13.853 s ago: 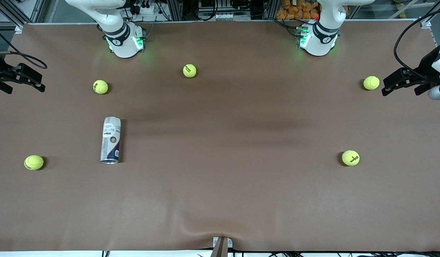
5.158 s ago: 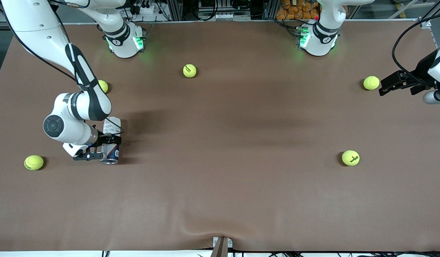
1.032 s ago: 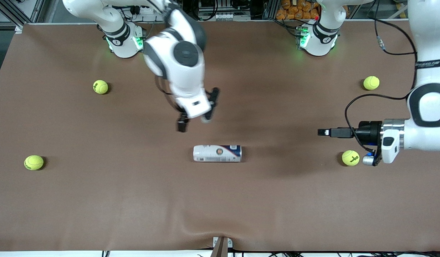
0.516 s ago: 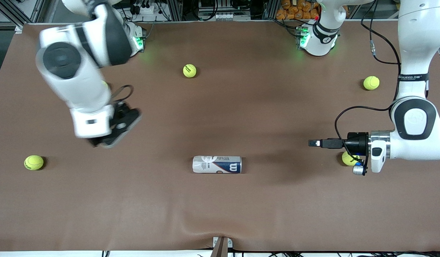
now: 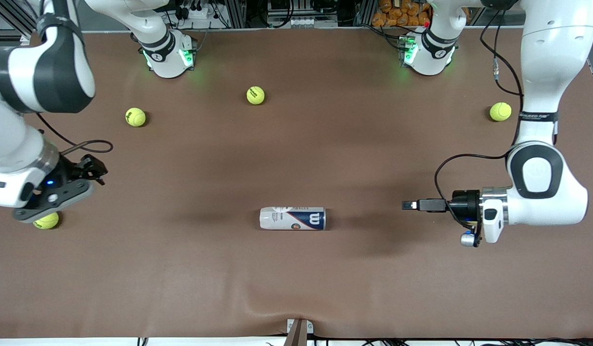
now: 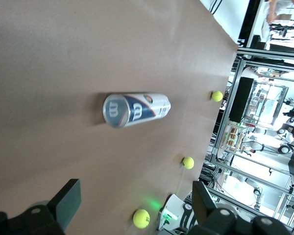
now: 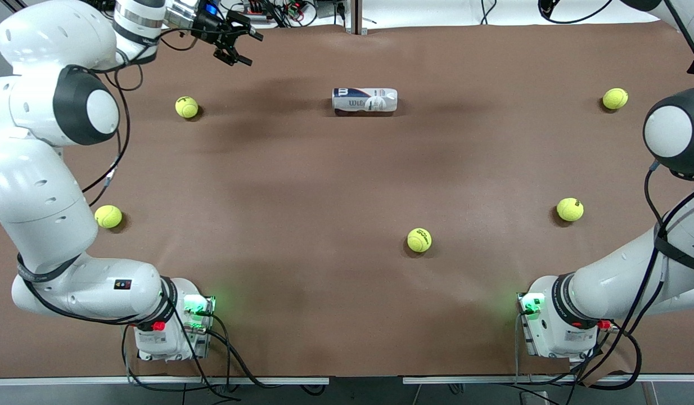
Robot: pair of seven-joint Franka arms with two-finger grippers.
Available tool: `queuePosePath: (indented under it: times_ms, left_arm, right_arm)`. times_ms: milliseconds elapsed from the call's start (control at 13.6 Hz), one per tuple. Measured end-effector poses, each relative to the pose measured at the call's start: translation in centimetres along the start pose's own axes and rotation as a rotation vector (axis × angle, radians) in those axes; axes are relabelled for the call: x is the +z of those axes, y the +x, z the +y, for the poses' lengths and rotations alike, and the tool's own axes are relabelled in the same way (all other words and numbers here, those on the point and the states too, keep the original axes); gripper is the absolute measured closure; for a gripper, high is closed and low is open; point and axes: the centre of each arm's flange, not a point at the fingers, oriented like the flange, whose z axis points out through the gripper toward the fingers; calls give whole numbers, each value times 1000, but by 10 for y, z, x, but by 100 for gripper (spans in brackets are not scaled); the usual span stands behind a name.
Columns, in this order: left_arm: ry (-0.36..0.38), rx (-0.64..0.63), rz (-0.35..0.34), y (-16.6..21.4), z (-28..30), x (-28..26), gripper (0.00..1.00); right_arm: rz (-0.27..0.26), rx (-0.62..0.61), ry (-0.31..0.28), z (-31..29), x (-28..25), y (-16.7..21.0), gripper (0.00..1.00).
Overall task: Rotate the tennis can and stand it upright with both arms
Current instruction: 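Open and withdraw the right gripper while the left gripper approaches the can, then move the left gripper to the can's open rim end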
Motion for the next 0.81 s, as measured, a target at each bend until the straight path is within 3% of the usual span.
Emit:
queuePosePath:
  times_ms: [147, 295, 516, 811]
  left_arm:
    - [-26, 62, 24, 6, -4, 20, 0]
    - [-47, 91, 22, 7, -1, 41, 0]
    - [-49, 102, 8, 4, 8, 63, 0]
    - [-38, 108, 12, 4, 12, 78, 0]
  right_arm:
    - [-30, 190, 10, -2, 9, 0, 0]
    - [-56, 309, 60, 4, 19, -5, 0]
    - [-64, 430, 180, 47, 23, -29, 0]
    - [-47, 487, 203, 69, -15, -72, 0]
